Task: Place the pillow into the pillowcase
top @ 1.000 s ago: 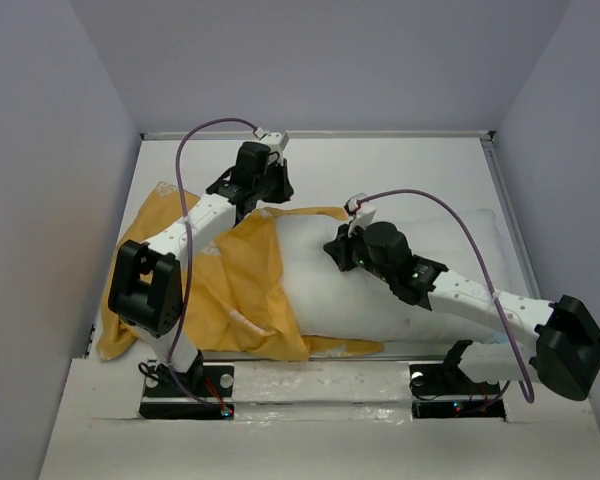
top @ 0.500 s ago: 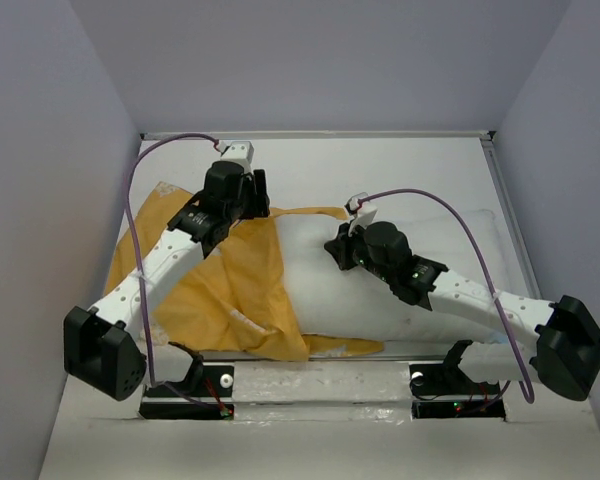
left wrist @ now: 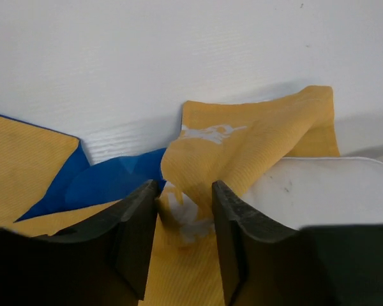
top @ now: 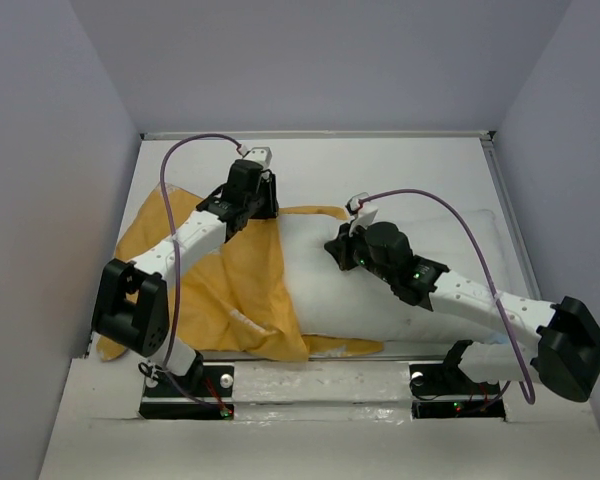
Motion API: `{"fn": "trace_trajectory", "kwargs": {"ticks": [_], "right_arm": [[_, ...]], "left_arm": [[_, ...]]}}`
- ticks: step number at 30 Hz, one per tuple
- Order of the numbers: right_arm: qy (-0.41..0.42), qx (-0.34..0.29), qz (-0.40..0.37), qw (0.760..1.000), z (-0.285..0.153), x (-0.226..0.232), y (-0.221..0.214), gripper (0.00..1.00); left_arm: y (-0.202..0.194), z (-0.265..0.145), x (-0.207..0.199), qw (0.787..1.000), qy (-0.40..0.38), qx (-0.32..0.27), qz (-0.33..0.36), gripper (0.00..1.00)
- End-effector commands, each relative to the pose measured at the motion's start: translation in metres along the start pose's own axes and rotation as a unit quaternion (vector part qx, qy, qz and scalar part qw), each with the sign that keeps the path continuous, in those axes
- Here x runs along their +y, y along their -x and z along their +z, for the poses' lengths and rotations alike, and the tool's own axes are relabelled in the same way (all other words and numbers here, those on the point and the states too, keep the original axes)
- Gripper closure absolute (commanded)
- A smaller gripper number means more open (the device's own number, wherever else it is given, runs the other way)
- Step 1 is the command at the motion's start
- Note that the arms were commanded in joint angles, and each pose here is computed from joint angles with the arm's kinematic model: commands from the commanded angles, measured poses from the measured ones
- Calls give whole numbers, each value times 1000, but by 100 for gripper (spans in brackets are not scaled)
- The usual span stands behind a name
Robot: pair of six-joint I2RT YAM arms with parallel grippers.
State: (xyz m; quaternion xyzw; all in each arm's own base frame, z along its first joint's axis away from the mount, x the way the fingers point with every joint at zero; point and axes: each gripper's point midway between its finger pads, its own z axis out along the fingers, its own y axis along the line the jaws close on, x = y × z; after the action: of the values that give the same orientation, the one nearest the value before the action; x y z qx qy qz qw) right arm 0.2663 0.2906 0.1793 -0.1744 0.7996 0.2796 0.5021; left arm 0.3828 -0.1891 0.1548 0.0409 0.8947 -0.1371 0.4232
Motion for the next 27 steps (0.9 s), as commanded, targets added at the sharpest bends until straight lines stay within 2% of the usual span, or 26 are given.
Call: {"fn": "trace_trajectory", "kwargs": {"ticks": [1, 3, 6, 12, 14, 17, 19, 21, 23, 24, 26, 27], "right_arm": [[14, 49, -7, 999, -7, 2, -32, 100], [26, 46, -9, 999, -6, 6, -30, 100], [72, 38, -12, 997, -5, 23, -24, 100], [157, 20, -17, 987, 9, 65, -5, 100], [191, 16, -29, 981, 15, 91, 2, 100], [227, -8, -13, 974, 18, 110, 13, 100], [238, -28, 9, 971, 18, 116, 22, 100], [231, -58, 21, 971, 15, 113, 31, 100], [190, -111, 56, 974, 13, 94, 38, 100], [175, -119, 75, 975, 12, 88, 40, 100], [88, -159, 125, 975, 12, 52, 55, 100], [69, -160, 161, 971, 11, 39, 48, 100]], "left_arm": [[28, 8, -26, 998, -59, -33, -4, 77], [28, 7, -35, 996, -74, -39, -10, 100], [47, -12, -63, 990, -117, -70, -16, 100], [98, -80, -140, 966, -219, -138, -10, 100], [106, -102, -170, 952, -268, -150, -6, 100], [104, -116, -189, 936, -318, -147, -26, 100], [107, -131, -205, 917, -363, -159, -45, 100], [106, -139, -211, 911, -374, -160, -61, 100], [113, -149, -214, 900, -392, -176, -71, 100], [113, -153, -218, 898, -401, -168, -67, 100], [119, -156, -226, 897, -409, -155, -67, 100], [116, -163, -235, 886, -434, -146, -69, 100]]}}
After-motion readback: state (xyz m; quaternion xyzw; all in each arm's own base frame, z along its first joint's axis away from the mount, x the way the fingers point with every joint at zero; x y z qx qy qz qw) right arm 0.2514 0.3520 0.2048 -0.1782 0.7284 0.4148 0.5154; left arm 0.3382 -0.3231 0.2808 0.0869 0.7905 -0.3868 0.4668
